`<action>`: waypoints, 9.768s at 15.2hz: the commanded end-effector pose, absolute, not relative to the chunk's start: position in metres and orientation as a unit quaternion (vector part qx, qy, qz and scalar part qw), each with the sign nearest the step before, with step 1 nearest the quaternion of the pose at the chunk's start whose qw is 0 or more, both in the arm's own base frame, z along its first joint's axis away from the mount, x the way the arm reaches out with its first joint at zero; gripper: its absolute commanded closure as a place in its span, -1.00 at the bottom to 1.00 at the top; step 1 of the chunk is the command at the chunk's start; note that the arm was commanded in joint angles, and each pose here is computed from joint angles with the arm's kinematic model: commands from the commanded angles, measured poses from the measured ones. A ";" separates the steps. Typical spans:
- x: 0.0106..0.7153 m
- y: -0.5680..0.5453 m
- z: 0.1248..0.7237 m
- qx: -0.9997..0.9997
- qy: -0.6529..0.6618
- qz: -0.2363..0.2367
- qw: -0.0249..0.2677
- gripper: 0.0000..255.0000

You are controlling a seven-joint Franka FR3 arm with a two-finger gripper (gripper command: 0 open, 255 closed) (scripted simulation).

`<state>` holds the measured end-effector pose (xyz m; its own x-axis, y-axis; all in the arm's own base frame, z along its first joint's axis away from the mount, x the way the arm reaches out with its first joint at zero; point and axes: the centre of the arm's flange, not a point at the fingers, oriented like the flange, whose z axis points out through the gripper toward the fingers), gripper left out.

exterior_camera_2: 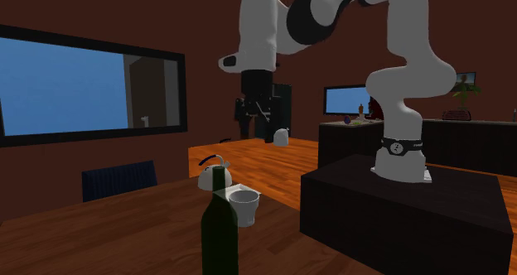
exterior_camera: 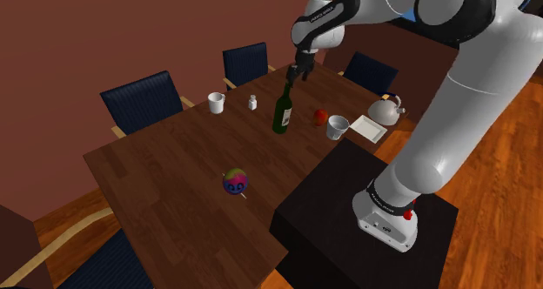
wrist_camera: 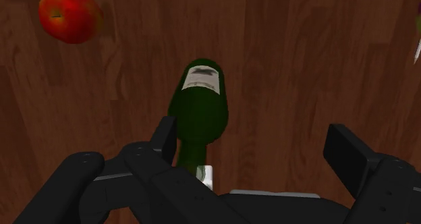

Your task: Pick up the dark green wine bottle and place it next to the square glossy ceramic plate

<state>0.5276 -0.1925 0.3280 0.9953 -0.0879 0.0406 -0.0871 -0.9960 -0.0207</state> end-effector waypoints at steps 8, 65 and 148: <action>0.593 -0.237 0.270 -0.998 0.045 -0.038 -0.001 -1.00; 0.596 -0.237 0.410 -0.998 0.045 -0.038 -0.001 1.00; 0.373 -0.641 0.348 -0.998 0.045 -0.038 -0.001 1.00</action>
<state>0.3781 -0.6303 0.3549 0.9930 -0.0913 0.0750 -0.0915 -0.9958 -0.0013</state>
